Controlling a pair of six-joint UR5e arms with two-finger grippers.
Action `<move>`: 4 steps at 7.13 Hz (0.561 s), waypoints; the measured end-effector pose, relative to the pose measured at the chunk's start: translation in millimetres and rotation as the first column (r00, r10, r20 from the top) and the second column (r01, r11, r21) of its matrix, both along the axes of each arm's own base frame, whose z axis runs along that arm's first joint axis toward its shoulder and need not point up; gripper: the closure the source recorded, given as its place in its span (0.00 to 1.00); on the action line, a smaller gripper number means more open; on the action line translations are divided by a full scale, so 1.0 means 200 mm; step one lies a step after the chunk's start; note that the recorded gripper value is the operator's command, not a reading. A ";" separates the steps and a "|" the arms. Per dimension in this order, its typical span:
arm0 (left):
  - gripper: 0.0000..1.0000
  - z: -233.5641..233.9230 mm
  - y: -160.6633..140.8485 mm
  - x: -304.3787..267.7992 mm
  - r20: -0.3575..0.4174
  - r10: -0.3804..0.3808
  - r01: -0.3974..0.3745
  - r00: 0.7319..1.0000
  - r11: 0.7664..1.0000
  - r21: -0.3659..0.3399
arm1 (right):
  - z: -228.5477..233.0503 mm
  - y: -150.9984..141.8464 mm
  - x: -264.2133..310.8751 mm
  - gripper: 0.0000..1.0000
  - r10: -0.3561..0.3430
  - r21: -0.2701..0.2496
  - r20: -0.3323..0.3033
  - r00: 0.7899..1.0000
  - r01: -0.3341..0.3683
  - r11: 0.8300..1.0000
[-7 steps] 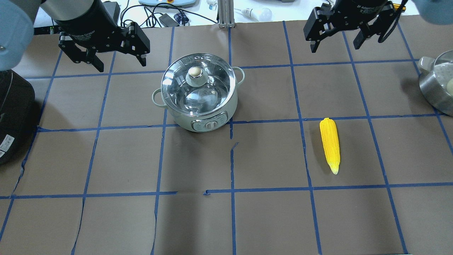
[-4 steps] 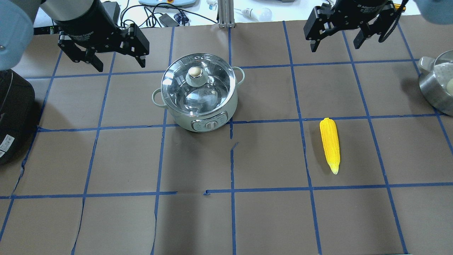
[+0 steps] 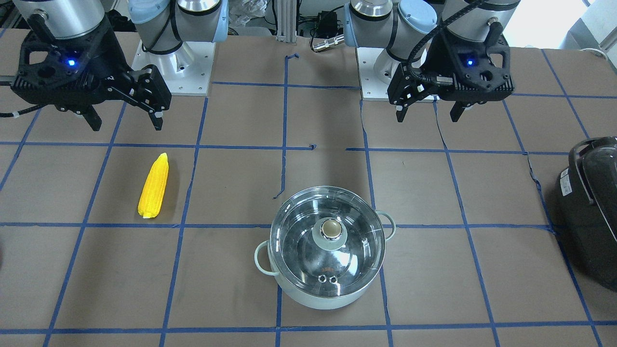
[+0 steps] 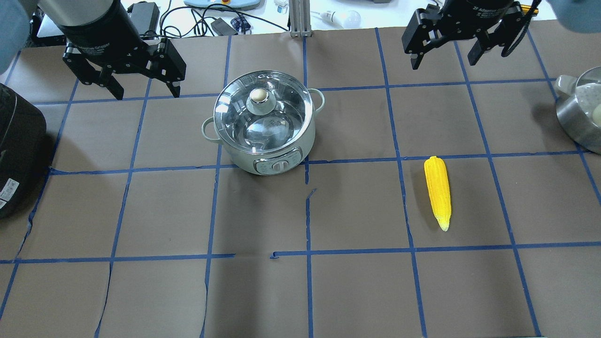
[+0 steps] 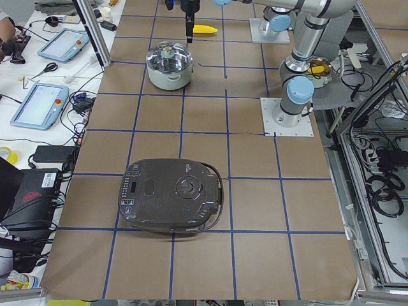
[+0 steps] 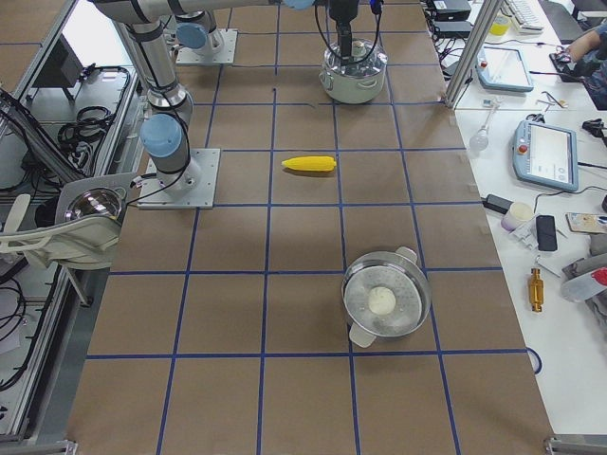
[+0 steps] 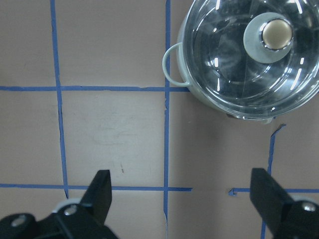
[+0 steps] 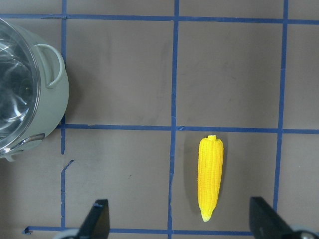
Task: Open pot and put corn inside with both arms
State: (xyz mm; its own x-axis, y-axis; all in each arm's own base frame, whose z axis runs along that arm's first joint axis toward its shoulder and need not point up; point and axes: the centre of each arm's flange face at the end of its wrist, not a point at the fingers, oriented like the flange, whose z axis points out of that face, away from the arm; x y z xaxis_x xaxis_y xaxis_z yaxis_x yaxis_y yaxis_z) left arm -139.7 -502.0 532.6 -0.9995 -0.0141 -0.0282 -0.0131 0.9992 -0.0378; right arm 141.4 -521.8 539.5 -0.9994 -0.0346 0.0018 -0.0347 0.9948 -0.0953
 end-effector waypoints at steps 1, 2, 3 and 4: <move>0.00 0.00 0.00 0.00 0.000 -0.004 0.004 1.000 1.000 0.000 | 0.00 0.00 0.00 0.00 0.000 0.000 0.000 1.000 0.000 1.000; 0.00 -0.01 -0.01 0.00 0.000 -0.008 0.008 1.000 1.000 0.000 | 0.00 0.00 0.00 0.00 0.000 0.000 0.000 1.000 0.000 1.000; 0.00 -0.01 -0.02 -0.01 0.000 -0.011 0.011 1.000 1.000 0.000 | 0.00 0.00 0.00 0.00 0.000 0.000 0.000 1.000 0.000 1.000; 0.00 -0.02 -0.02 -0.01 0.000 -0.013 0.013 1.000 1.000 -0.002 | 0.00 0.00 0.00 0.00 -0.001 -0.001 0.000 1.000 0.001 1.000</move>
